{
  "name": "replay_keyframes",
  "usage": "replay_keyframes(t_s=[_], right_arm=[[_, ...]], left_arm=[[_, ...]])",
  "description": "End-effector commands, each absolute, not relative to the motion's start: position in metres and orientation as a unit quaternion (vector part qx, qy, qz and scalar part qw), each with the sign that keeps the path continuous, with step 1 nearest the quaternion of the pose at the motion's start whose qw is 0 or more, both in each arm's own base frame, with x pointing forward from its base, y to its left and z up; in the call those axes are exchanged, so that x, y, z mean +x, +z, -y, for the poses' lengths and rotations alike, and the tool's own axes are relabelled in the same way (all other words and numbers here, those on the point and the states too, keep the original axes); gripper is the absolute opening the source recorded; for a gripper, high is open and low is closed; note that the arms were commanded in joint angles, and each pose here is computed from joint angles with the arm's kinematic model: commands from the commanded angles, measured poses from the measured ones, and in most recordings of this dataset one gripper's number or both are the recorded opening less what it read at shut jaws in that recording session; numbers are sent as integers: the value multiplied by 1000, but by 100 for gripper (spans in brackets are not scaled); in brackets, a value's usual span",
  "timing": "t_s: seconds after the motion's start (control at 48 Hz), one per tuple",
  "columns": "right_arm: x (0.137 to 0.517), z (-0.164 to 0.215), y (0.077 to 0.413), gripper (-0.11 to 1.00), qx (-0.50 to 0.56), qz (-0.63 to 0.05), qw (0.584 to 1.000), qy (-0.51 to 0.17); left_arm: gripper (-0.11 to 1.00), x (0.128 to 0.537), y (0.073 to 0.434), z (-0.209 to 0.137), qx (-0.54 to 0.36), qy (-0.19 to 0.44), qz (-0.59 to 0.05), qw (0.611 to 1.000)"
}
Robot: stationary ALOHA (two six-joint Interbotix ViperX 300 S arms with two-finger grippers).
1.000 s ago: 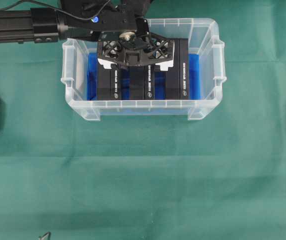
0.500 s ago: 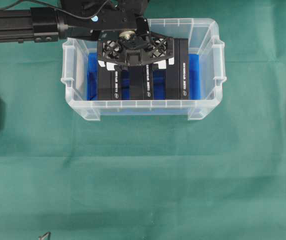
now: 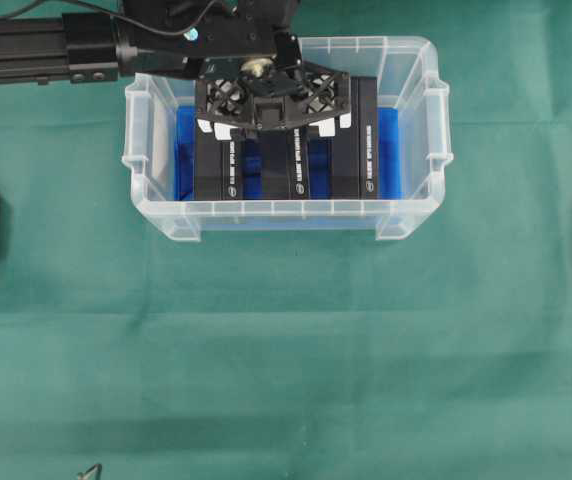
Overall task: Take the box out of the case with the left arm.
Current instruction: 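Lower the left gripper around the middle box and close it, then lift the middle box straight up out of the case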
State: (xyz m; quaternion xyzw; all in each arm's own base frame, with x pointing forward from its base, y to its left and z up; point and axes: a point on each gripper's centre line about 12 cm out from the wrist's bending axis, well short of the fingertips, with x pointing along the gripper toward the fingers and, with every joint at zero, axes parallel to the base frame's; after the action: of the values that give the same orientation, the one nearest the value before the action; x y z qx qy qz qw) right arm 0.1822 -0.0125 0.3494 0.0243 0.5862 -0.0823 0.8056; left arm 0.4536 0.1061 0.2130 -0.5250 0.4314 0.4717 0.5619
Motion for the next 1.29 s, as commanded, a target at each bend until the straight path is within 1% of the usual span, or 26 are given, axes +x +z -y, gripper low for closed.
replay_keyframes(t_s=[0.0,0.125,0.375,0.792,0.979,1.271], right_arm=[[184,13,354,1,25,-578,811,-83],[184,13,354,1,24,-578,811,-83],[184,13,354,1,24,-578,811,-83],[184,13,354,1,23,-578,811,-85],[184,13,354,1,23,-578,811,-85],[184,13,355,1,24,-577,812,-85]], left_arm=[[62,456,252,-105,-534,458,-412,578],[62,455,270,-105,-530,462,-419,574],[62,454,305,-107,-524,457,-422,582],[62,438,383,-111,-519,453,-422,590],[63,430,395,-111,-515,458,-430,584],[62,430,394,-111,-514,459,-432,582]])
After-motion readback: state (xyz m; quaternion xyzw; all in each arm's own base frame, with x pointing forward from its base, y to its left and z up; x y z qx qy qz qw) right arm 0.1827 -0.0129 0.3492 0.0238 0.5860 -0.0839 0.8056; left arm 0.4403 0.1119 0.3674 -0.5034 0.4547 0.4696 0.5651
